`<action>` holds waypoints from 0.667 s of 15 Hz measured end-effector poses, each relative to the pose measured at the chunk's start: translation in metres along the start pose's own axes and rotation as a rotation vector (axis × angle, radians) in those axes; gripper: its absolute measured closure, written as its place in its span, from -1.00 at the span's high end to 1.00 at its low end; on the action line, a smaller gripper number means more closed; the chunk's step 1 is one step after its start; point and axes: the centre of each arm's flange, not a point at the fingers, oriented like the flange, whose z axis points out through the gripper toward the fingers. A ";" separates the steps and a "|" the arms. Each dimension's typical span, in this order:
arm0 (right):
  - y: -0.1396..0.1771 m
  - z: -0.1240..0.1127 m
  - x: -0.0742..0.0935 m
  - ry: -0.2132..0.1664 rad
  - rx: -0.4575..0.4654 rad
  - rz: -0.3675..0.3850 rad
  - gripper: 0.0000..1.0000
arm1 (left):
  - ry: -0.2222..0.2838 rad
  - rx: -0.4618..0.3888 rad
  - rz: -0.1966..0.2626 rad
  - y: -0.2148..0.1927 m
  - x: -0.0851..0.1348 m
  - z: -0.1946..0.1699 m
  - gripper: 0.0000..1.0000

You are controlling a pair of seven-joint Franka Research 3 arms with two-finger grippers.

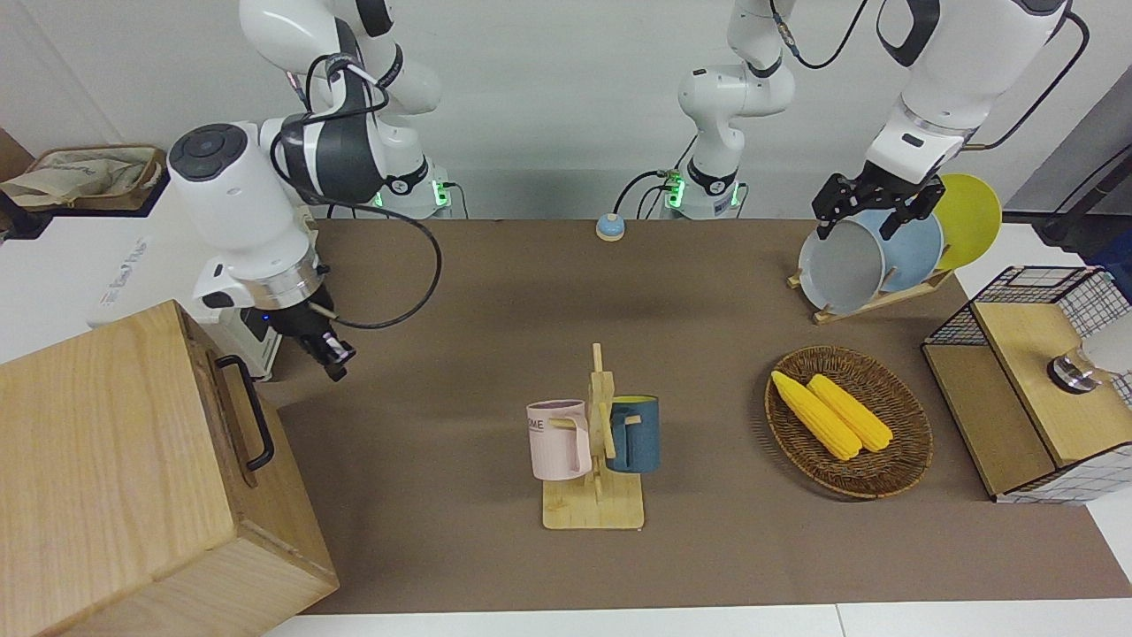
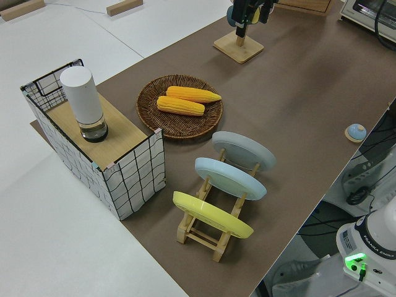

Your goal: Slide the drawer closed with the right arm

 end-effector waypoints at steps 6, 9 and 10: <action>0.016 -0.071 -0.044 -0.057 -0.056 -0.245 -0.98 | 0.000 0.000 0.000 0.000 0.000 0.000 0.99; 0.032 -0.102 -0.056 -0.028 -0.066 -0.403 -0.98 | 0.000 0.000 0.000 0.000 0.000 0.000 0.99; 0.038 -0.109 -0.057 -0.015 -0.078 -0.460 -0.98 | 0.000 0.000 0.000 0.000 0.000 0.000 0.99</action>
